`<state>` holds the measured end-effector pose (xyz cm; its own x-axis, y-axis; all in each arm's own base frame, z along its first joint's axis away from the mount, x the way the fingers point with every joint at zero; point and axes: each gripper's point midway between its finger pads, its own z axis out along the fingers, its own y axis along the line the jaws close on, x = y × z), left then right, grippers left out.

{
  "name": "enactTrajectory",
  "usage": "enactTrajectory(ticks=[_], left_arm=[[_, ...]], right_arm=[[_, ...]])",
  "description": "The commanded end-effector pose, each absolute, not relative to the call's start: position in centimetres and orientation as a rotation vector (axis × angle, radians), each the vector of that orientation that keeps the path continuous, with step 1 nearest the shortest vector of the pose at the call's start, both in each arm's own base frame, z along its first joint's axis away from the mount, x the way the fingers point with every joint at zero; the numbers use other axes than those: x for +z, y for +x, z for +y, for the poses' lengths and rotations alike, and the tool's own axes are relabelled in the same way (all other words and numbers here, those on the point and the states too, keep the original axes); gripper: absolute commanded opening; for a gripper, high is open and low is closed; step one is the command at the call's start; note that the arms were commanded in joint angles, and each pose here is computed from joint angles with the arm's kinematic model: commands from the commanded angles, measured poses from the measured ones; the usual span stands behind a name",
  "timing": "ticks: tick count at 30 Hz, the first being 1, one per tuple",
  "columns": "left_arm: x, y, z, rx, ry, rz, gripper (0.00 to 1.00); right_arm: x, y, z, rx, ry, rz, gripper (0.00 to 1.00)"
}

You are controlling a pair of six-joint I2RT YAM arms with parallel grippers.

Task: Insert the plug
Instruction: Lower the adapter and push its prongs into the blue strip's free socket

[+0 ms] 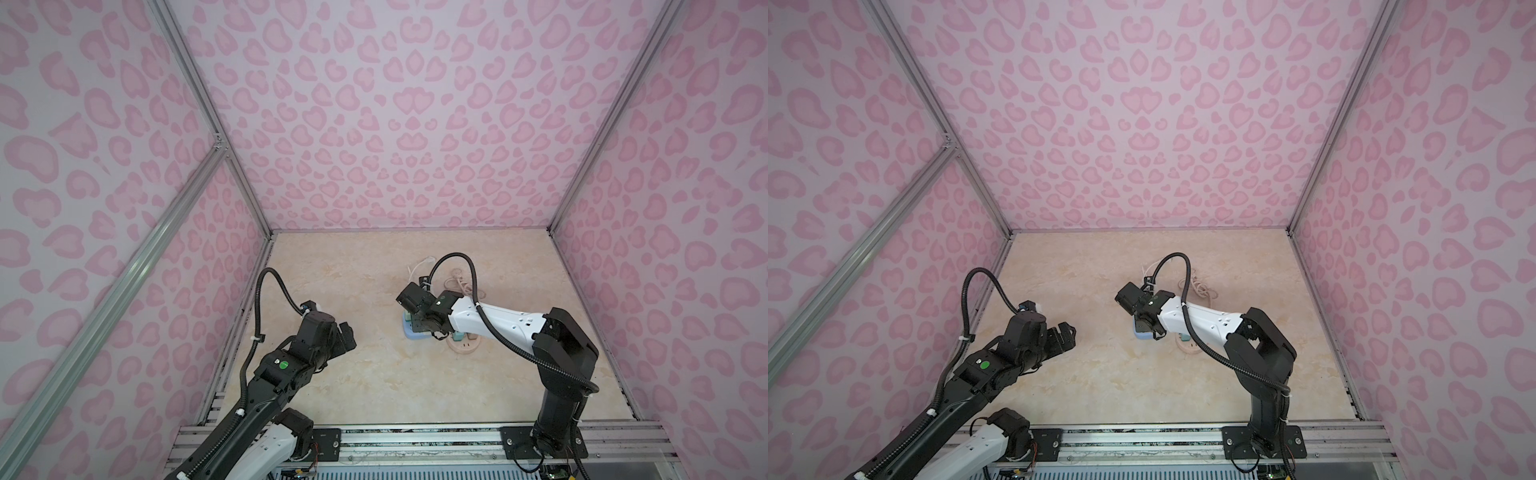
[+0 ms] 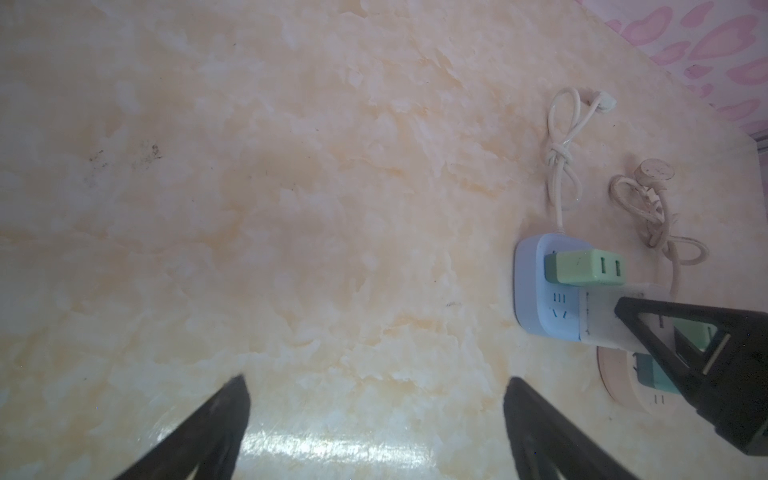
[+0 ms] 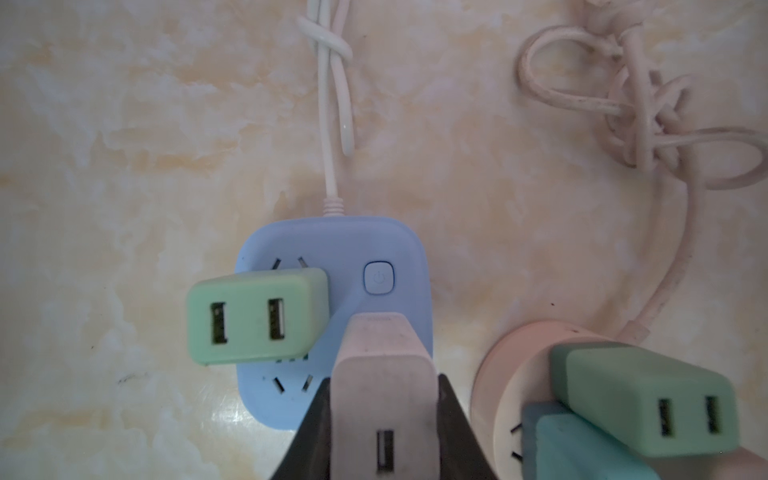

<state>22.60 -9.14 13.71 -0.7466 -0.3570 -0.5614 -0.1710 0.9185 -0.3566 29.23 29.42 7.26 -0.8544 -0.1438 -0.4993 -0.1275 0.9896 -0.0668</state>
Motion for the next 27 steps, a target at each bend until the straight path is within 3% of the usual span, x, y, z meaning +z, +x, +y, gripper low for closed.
enactTrajectory(ticks=[1,13,19,27], left_arm=[[14.1,23.3,-9.5,-0.388,-0.361,2.395,0.97],[15.6,24.2,-10.2,-0.373,-0.301,2.411,0.97],[15.6,24.4,-10.5,-0.395,-0.306,2.407,0.98],[15.8,24.3,-10.6,-0.404,-0.304,2.405,0.97]], right_arm=[[3.1,26.0,27.0,-0.167,-0.185,2.770,0.00],[4.1,25.2,28.2,-0.074,-0.148,2.808,0.01],[5.3,25.7,28.5,-0.033,-0.142,2.793,0.14],[6.8,26.1,28.8,-0.031,-0.198,2.788,0.42]])
